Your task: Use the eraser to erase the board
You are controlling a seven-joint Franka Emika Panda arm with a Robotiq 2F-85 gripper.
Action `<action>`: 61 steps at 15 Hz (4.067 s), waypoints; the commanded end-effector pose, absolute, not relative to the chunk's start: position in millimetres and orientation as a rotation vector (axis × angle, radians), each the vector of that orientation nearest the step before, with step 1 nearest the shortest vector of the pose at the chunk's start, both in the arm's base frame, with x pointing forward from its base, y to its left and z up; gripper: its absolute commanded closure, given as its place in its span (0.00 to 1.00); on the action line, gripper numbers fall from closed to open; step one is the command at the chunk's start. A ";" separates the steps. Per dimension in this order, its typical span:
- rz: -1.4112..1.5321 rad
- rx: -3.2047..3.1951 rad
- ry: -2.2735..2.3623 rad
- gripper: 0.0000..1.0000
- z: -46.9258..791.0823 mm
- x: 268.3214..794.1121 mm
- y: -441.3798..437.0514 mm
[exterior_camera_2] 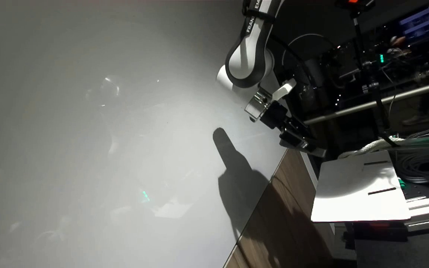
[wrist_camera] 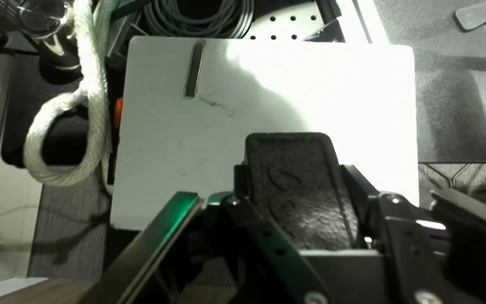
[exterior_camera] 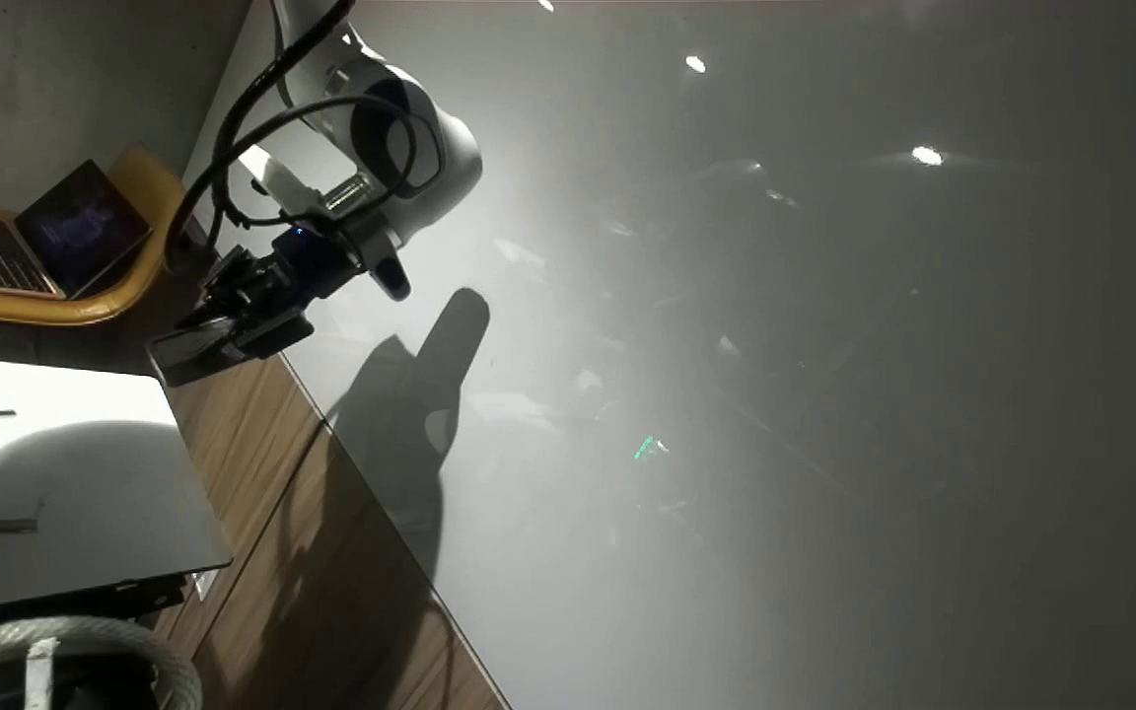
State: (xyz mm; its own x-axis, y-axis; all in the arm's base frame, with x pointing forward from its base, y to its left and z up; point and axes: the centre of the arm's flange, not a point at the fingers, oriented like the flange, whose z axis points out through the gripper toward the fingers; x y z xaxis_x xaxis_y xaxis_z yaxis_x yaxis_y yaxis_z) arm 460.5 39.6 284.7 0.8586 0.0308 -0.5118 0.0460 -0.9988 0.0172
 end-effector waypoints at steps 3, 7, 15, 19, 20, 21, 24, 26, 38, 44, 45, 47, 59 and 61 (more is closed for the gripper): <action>-1.055 2.999 0.022 0.70 233.8 451.8 28.7; -1.116 2.983 0.001 0.70 213.4 452.5 18.7; -1.188 2.969 -0.016 0.70 185.2 455.2 14.5; -1.208 2.967 -0.008 0.70 175.6 458.2 19.3; -1.212 2.968 -0.008 0.70 173.8 458.8 20.0; -1.217 2.969 -0.010 0.70 171.4 460.0 20.1; -1.231 2.966 -0.014 0.70 164.3 462.3 20.2; -1.241 2.962 -0.015 0.65 159.4 463.0 20.8; -1.257 2.952 0.002 0.00 146.8 472.5 26.5; -1.251 2.954 0.015 0.00 146.2 475.4 31.7; -1.228 2.964 0.027 0.00 148.8 475.2 33.6; -1.163 2.978 0.089 0.00 159.3 472.9 41.4; -1.084 2.967 0.227 0.00 182.1 462.3 71.3; -1.074 2.953 0.230 0.00 182.7 461.0 63.9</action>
